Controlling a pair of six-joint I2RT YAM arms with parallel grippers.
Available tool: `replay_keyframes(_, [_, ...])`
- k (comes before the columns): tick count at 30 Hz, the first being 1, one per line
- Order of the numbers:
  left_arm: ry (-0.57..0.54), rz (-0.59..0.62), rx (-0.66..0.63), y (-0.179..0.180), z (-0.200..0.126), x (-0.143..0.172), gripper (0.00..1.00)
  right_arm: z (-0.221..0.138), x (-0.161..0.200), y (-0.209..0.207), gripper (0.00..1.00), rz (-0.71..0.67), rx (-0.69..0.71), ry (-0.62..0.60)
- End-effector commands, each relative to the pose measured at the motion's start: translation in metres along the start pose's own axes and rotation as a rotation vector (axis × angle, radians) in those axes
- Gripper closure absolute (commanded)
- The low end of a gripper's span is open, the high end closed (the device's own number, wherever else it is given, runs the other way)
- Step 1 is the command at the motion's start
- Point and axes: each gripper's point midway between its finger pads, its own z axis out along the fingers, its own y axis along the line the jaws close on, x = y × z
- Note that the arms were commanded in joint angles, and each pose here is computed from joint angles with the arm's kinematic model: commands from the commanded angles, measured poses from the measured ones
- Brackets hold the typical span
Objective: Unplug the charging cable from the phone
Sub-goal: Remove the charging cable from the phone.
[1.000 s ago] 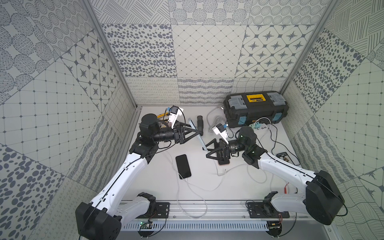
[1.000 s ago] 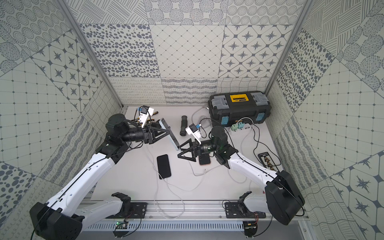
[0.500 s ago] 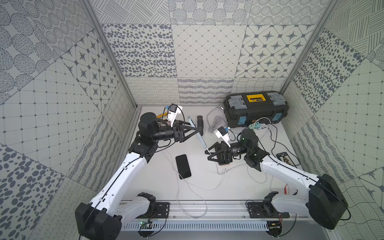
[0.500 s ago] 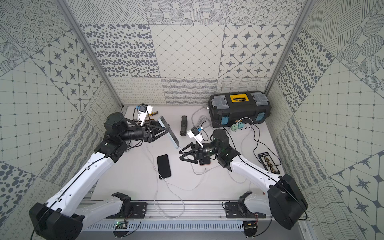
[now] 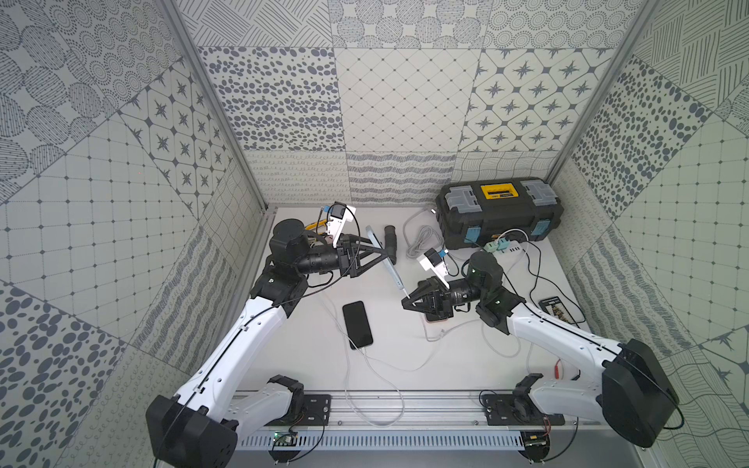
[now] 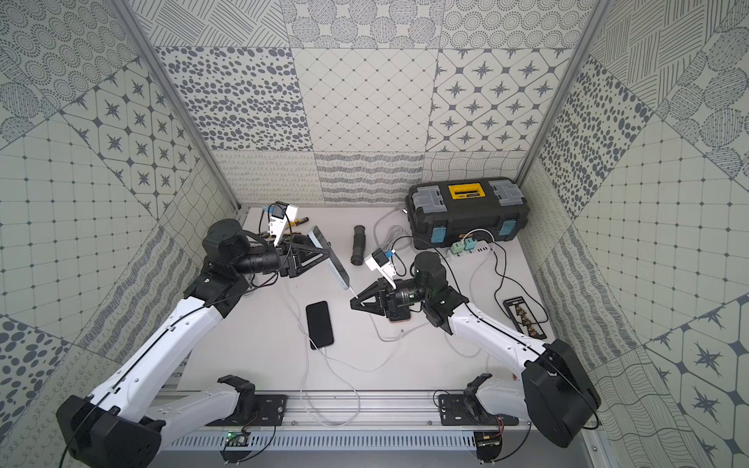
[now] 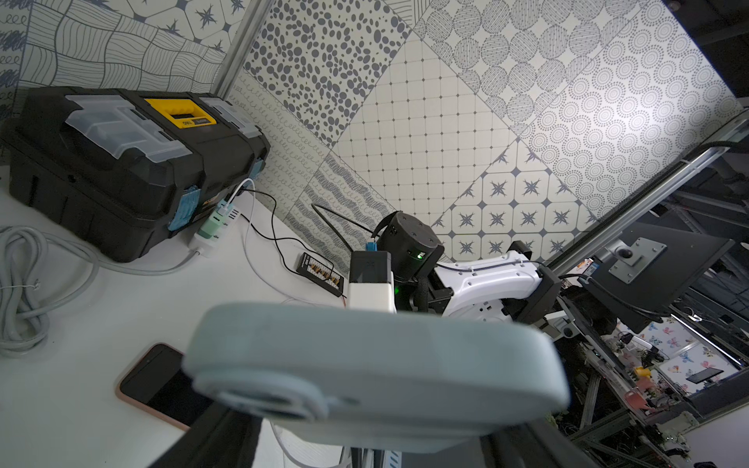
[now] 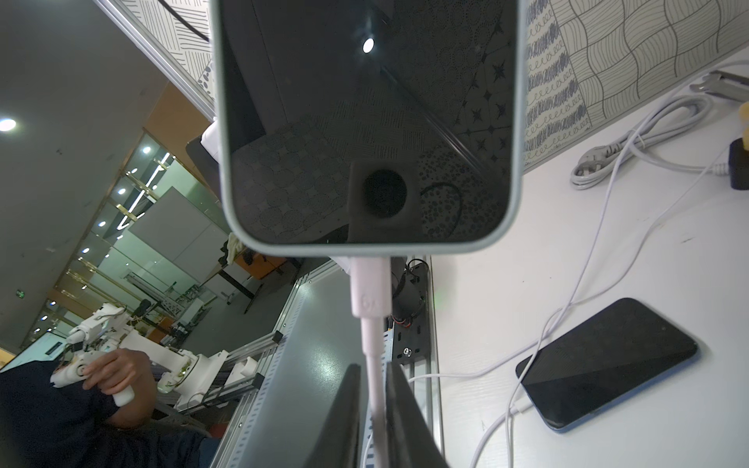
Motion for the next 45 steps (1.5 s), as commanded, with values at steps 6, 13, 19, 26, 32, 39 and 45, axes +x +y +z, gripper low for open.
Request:
replay_keyframes(6, [-0.030, 0.087, 0.036, -0.015, -0.003, -0.015, 1.00, -0.001, 0.004, 0.004, 1.00, -0.033, -0.013, 0.002])
replay_keyframes(13, [-0.029, 0.087, 0.034, -0.014, -0.002, -0.016, 1.00, -0.002, 0.008, 0.002, 1.00, -0.027, -0.006, 0.001])
replay_keyframes(19, [-0.033, 0.090, 0.025, -0.014, -0.003, -0.019, 1.00, -0.003, 0.014, -0.001, 1.00, -0.015, 0.004, 0.003])
replay_keyframes(26, [-0.033, 0.090, 0.023, -0.013, -0.004, -0.020, 1.00, -0.003, 0.019, -0.009, 1.00, 0.006, 0.039, -0.007])
replay_keyframes(32, [-0.033, 0.088, 0.020, -0.013, -0.004, -0.019, 1.00, -0.002, 0.022, -0.024, 0.84, 0.047, 0.085, -0.011])
replay_keyframes(39, [-0.030, 0.084, 0.019, -0.012, -0.004, -0.018, 1.00, -0.003, 0.019, -0.031, 0.62, 0.041, 0.128, -0.025])
replay_keyframes(45, [-0.030, 0.086, 0.021, -0.013, -0.004, -0.018, 1.00, -0.003, 0.015, -0.033, 0.43, 0.039, 0.142, -0.026])
